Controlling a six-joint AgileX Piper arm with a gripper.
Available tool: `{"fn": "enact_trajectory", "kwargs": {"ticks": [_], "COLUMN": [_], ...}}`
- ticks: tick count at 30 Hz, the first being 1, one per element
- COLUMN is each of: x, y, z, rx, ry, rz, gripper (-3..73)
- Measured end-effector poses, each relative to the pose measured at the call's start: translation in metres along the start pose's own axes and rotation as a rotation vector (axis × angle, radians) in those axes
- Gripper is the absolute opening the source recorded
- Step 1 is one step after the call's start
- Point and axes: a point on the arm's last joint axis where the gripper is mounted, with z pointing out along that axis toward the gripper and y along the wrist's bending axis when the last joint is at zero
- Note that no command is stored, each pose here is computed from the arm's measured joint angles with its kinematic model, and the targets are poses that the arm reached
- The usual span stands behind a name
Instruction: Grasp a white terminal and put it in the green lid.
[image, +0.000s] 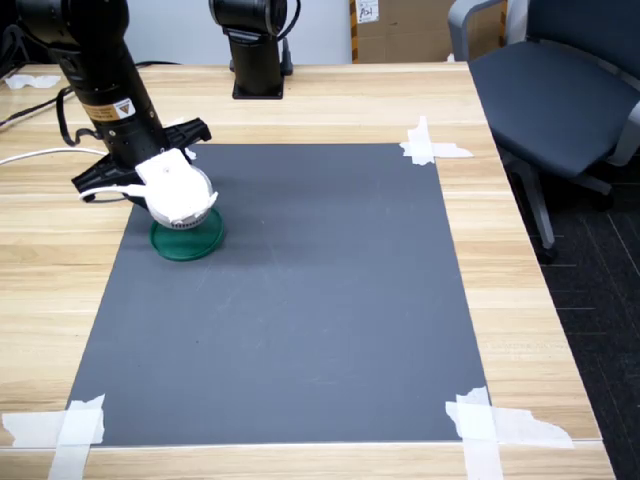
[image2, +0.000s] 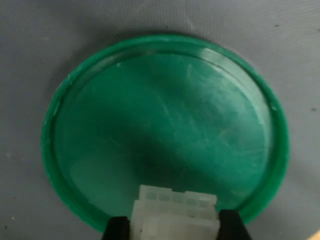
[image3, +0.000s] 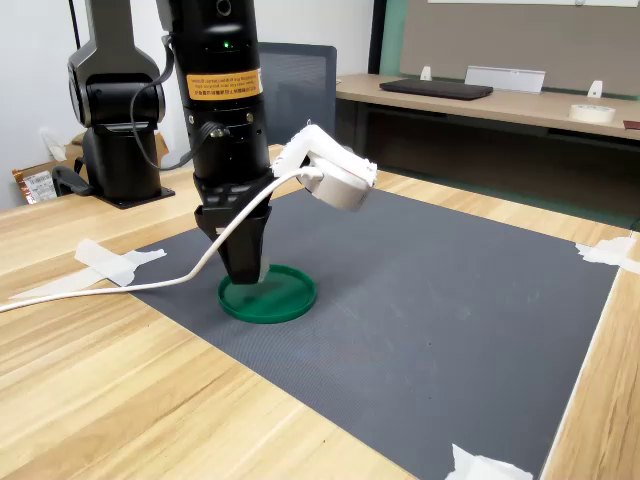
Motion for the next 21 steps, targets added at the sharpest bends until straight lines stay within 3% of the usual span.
{"fn": "enact_trajectory", "kwargs": {"ticks": [6,14,21], "x": [0.0000,-0.0018,-0.0025], "y": [-0.0002,0.0007,0.0001], "z": [0.0020,0.0020,-0.0021], "rx": [-0.006,-0.015,0.007], "ry": [0.003,-0.016,-0.031], "rz": [-0.011,-0.003,-0.002], "gripper": [30.2,43.1,45.4]}}
